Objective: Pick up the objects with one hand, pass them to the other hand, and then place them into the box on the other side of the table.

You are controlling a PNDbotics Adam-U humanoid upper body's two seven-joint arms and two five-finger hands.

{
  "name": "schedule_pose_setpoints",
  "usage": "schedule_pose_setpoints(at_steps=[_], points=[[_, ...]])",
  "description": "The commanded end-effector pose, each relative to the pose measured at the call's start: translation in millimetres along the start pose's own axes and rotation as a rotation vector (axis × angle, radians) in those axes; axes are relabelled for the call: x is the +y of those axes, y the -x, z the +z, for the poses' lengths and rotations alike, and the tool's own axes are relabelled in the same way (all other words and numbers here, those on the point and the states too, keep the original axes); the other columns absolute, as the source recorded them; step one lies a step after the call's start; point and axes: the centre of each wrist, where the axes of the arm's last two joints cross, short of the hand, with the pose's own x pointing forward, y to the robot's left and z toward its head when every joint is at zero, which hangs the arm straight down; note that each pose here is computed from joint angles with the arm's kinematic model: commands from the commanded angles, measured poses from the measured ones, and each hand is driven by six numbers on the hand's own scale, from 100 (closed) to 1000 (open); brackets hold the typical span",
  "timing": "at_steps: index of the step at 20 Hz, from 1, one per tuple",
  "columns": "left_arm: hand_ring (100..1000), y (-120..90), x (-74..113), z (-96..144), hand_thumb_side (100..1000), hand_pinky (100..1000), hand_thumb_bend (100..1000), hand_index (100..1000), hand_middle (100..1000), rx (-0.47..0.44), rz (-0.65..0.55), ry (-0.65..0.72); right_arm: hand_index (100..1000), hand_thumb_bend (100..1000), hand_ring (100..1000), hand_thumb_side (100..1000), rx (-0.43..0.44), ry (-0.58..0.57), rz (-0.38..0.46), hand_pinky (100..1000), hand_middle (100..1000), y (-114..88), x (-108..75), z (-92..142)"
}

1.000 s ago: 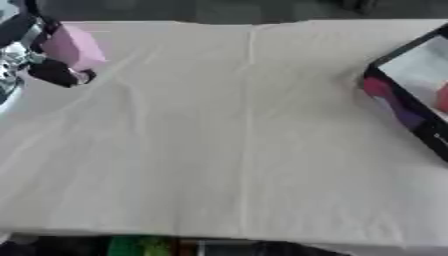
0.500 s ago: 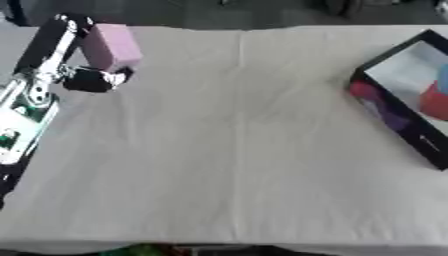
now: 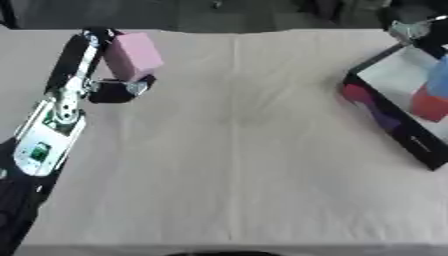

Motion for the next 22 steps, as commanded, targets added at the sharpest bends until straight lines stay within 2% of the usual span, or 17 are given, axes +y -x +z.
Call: schedule_pose_setpoints(at_steps=[1,3,10,22], points=[[558,-7,-1.0,-4,100,689,100,491,531,-0.066,0.025,-0.008,1000,100,1000,127,-0.021,-0.021,0.019,1000,1000,-7,-5.6,-10],[556,-10,-5.5,-4,108,688,100,491,530,-0.091,0.047,0.007,1000,100,1000,100,-0.032,-0.034,0.024,1000,1000,-7,-3.2,-15],[552,-23,-20.1,-5,119,689,100,489,527,-0.157,0.083,0.051,1000,100,1000,100,-0.074,-0.084,0.066,1000,1000,-7,7.3,-36],[548,-47,-38.3,-5,133,689,100,486,524,-0.254,0.131,0.151,1000,100,1000,100,-0.101,-0.151,0.085,1000,1000,0,28.3,-65]])
